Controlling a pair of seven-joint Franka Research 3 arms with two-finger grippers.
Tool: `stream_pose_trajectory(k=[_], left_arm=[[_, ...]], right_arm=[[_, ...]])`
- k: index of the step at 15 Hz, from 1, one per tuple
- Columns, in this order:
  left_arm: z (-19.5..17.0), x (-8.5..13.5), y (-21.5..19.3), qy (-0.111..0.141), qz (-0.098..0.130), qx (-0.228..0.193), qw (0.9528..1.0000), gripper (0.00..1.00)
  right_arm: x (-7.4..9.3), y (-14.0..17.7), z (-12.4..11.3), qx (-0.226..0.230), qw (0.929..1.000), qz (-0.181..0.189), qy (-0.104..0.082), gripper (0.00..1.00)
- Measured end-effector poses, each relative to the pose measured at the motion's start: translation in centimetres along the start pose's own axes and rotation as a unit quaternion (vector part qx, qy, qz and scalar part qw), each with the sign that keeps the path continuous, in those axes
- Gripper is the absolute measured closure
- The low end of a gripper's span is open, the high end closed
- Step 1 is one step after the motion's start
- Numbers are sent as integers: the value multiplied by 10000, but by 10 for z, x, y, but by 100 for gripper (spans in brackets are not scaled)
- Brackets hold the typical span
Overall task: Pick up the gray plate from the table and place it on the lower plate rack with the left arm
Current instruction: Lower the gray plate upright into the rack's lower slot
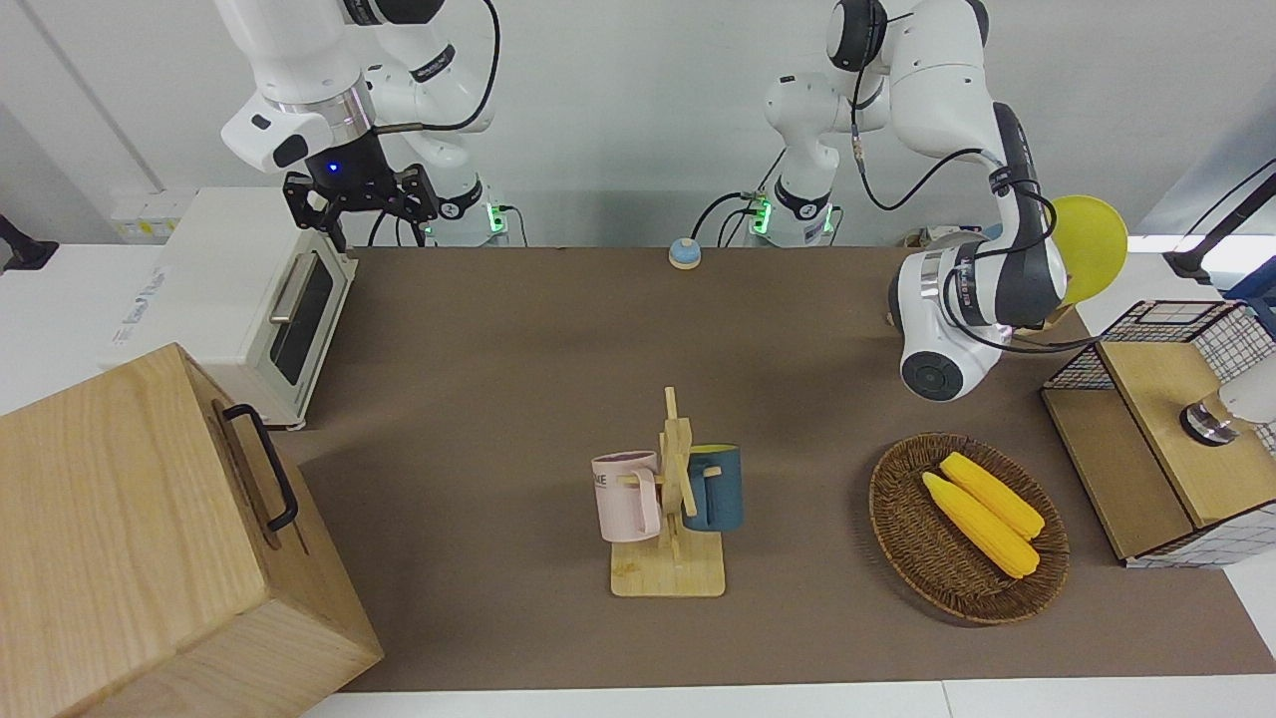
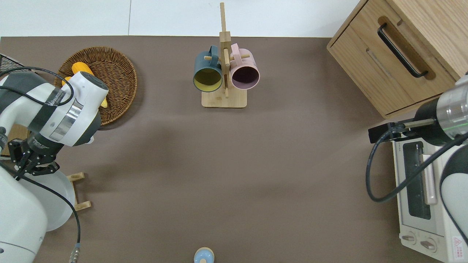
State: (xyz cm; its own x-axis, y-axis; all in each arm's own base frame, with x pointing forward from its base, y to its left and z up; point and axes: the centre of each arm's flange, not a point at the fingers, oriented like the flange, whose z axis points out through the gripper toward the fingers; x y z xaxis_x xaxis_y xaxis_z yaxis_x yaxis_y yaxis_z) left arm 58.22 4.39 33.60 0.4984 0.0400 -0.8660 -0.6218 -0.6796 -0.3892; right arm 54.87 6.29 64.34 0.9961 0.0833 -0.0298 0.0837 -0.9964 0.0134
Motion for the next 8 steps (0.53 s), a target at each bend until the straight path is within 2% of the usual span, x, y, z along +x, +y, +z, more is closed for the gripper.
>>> stream_pose_trajectory(k=[2,4,5,8], left_arm=[[1,5,3,-2,-5,-16,10000,99],[1,7,4,6,-42,-25,10000,93],[1,7,4,11,-70,-26,10000,93],[0,8,4,39,-107,-23,9999,64]], right_arm=[[0,0,0,0,10000,0,0,1],[0,0,0,0,10000,0,0,1],[0,0,0,0,10000,0,0,1],[0,0,0,0,10000,0,0,1]])
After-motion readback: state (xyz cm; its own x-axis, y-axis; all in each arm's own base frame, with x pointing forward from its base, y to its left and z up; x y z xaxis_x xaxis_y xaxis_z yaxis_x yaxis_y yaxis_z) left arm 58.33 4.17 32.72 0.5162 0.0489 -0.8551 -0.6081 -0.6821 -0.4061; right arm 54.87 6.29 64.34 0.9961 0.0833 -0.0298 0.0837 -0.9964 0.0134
